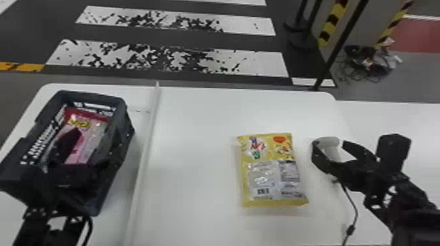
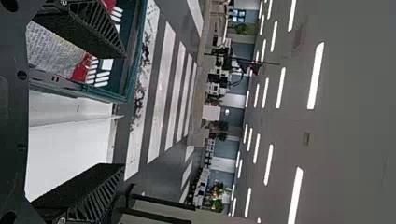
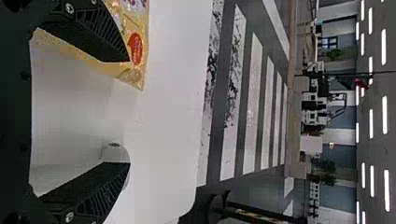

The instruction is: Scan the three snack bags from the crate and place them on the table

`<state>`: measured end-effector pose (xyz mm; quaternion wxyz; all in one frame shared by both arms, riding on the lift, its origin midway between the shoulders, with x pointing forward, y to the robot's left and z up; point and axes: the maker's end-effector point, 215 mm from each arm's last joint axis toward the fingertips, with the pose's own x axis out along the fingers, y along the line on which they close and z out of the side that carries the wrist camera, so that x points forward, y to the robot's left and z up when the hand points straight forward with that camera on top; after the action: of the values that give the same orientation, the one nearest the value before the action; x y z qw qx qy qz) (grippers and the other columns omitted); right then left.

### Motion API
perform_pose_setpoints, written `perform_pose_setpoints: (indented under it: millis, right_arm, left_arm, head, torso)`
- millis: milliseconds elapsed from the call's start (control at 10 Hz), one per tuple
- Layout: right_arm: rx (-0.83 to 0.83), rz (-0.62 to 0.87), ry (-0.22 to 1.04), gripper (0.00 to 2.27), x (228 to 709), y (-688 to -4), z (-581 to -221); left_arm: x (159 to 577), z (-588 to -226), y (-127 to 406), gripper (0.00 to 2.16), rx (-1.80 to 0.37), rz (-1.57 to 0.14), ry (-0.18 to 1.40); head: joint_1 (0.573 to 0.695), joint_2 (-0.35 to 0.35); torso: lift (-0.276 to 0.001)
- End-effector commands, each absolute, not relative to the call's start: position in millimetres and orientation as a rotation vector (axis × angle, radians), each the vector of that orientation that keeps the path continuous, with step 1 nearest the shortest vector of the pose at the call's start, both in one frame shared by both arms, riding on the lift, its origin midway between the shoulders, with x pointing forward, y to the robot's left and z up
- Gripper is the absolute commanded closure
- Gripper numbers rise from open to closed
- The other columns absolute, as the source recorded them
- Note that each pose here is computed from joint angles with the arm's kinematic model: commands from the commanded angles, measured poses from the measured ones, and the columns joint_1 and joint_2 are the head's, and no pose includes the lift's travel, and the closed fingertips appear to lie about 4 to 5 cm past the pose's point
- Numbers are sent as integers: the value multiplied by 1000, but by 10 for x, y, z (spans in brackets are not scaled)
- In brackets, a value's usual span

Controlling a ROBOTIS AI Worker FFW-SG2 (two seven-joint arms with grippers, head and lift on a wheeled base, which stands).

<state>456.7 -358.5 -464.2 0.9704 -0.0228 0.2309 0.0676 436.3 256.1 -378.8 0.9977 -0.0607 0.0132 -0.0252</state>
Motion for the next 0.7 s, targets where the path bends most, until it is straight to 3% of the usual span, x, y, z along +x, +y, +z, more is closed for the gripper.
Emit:
perform_pose_setpoints:
  millis: [0, 400, 600]
  right_arm:
    - [-65, 105, 558, 83, 4585, -3845, -4858]
    - [-108, 47, 751, 76, 4582, -4228, -5245]
    - [-100, 66, 780, 76, 4634, -4177, -5375]
  left_arm:
    - [4373, -3821, 2547, 39, -123, -53, 38]
    - [4442, -3897, 2478, 49, -118, -73, 68]
    - [4469, -3924, 2441, 49, -113, -88, 75]
  head:
    - [695, -119]
    - [695, -202]
    - [695, -213]
  torso:
    - [-62]
    - [-62]
    - [-62]
